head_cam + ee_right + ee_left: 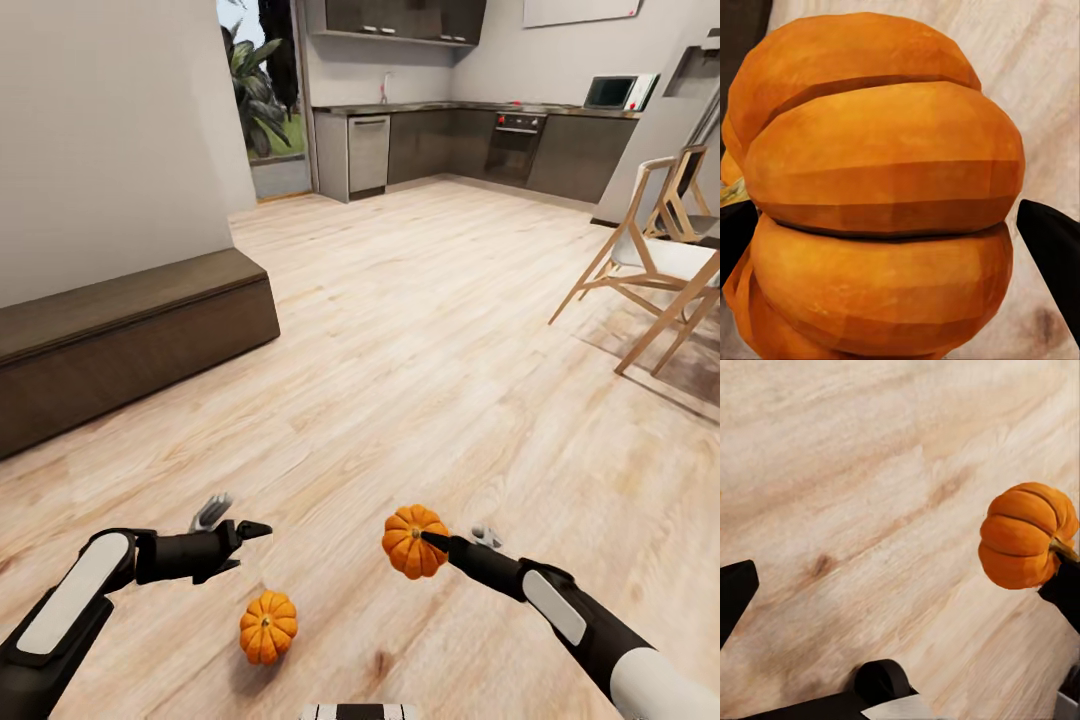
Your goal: Place each of the two pumpkins and all three candles from the living room inside a cabinet in the living room (use any cabinet), then make sure every cabinet is closed, and position the cauldron so it is next to a table in the living room.
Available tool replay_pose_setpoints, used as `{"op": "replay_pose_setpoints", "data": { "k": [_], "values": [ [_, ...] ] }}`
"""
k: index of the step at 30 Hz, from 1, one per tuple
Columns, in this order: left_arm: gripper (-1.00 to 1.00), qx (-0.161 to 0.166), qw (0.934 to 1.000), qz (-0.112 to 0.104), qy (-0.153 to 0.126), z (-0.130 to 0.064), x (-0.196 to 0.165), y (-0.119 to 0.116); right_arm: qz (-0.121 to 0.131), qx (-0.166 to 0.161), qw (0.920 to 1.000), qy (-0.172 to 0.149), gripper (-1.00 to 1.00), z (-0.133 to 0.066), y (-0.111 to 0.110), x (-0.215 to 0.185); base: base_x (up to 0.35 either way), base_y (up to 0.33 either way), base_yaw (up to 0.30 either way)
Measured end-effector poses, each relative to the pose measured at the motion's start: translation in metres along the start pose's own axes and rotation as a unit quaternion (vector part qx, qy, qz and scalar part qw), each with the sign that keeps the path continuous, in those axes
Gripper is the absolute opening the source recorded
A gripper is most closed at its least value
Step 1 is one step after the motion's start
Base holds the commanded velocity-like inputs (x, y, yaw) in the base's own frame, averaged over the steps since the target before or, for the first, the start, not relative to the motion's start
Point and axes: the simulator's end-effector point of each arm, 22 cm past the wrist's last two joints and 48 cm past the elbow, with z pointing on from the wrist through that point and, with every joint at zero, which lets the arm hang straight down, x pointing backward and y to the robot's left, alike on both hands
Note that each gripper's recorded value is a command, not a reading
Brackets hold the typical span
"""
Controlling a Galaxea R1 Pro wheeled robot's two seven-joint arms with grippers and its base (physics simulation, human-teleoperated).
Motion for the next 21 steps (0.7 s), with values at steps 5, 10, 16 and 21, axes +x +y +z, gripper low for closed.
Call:
{"op": "replay_pose_setpoints", "data": {
  "k": [5,10,16,21],
  "values": [
    [1.00,-0.054,0.9981,-0.028,-0.011,-0.016,-0.016,0.072,-0.005,-0.023,0.9995,0.019,-1.00,0.004,0.014,0.003,0.000,0.000,0.000],
    [1.00,-0.065,0.9957,-0.066,-0.003,-0.002,-0.005,0.121,-0.006,-0.042,0.9984,0.038,-1.00,0.008,0.024,0.009,0.000,0.000,0.000],
    [1.00,-0.060,0.9953,-0.051,-0.056,0.020,-0.005,0.188,-0.035,-0.080,0.9950,0.049,-1.00,0.015,0.067,0.007,0.000,0.000,0.000],
    [1.00,0.000,0.9964,-0.017,-0.083,0.029,-0.004,0.195,-0.071,-0.086,0.9924,0.051,-1.00,0.019,0.101,0.005,0.000,0.000,0.000]
  ]
}}
